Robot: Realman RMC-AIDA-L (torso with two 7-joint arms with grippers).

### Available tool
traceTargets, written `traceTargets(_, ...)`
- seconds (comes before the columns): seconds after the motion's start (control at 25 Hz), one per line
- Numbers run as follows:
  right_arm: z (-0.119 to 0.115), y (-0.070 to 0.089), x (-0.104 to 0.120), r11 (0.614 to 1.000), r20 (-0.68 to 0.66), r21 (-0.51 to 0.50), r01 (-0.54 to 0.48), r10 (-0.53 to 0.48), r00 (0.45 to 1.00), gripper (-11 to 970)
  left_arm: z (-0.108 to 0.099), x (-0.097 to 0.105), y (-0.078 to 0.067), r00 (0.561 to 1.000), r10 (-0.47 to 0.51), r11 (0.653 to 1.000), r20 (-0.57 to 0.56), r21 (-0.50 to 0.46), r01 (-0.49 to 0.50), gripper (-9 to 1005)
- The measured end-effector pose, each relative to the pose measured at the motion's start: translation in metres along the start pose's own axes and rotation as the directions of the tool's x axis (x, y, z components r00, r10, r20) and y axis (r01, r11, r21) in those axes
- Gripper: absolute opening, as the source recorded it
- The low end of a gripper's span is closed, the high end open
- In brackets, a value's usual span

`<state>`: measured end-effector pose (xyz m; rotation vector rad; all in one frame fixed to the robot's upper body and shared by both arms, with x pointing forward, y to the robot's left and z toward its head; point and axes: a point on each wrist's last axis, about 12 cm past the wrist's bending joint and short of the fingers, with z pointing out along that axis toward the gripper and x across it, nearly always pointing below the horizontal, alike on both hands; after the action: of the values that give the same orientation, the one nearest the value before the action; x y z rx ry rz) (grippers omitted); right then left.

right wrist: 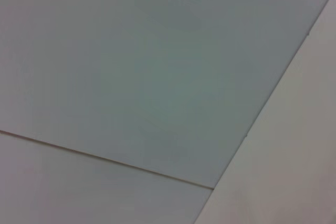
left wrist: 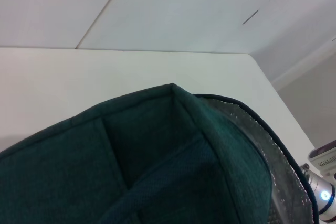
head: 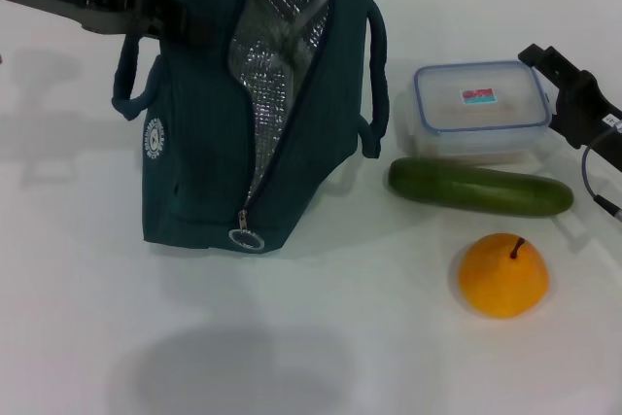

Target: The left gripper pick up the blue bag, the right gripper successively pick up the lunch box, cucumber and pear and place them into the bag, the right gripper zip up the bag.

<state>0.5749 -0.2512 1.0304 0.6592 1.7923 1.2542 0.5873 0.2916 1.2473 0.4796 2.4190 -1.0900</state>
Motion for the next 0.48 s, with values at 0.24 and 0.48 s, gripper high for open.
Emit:
traceTargets(0.24,-0.0015,-0.001,-0.0012,1.0,0.005,0.002,0.002,-0.002,1.0,845,0.0004,0.0002,0.0,1.0,0.0,1.0,-0.001,0.001,0.0,41)
traceTargets(0.48,-0.0015,0.0005,-0.0067,1.0,0.017,-0.008,0.02,-0.02,1.0,785,0.0002,0.0024,0.0013,1.0,-0.003,1.0,-0.004,0.0,0.003,41)
